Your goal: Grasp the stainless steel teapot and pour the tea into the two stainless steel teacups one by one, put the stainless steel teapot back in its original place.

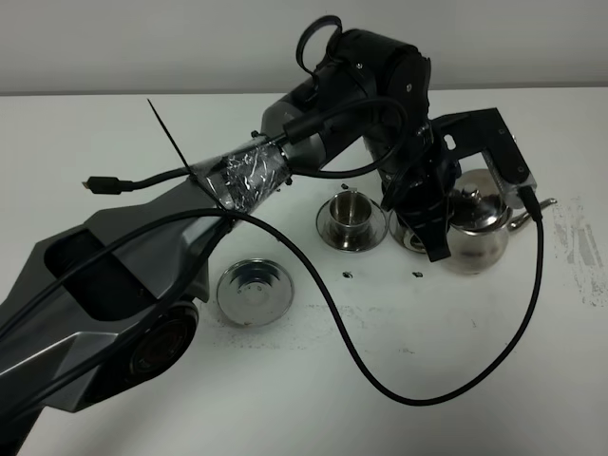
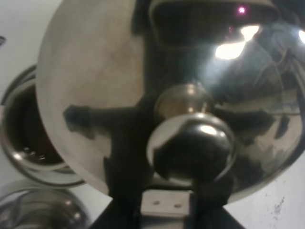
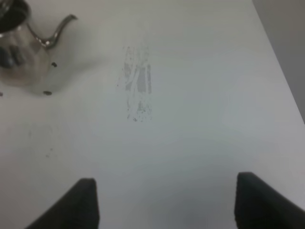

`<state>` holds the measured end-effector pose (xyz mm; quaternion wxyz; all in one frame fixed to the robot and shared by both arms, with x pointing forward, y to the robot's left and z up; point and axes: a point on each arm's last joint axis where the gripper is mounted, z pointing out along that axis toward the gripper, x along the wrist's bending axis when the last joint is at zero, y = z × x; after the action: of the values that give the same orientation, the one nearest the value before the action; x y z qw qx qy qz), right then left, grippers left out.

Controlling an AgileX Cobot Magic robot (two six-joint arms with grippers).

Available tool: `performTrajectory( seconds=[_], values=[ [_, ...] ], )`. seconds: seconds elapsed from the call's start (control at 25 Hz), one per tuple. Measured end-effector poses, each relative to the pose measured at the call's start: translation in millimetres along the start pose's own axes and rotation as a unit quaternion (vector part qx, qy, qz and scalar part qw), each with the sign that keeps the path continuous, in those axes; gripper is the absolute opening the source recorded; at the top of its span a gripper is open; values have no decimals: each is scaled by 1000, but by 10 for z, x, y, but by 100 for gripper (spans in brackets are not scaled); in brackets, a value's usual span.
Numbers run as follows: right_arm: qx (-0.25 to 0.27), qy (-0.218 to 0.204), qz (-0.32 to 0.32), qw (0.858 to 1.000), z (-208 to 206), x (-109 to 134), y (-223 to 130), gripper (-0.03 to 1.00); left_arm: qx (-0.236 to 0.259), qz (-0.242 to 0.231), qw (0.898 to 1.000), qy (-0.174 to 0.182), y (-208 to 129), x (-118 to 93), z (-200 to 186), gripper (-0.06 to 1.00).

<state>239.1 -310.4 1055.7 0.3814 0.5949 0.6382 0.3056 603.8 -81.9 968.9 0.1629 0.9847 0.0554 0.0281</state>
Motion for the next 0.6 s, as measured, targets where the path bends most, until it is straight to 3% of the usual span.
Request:
performTrajectory(
  seconds=[0.6],
  values=[
    [0, 0, 0, 1000, 0, 0, 0, 58, 6, 0, 1000, -14, -7, -29, 149, 18]
  ],
)
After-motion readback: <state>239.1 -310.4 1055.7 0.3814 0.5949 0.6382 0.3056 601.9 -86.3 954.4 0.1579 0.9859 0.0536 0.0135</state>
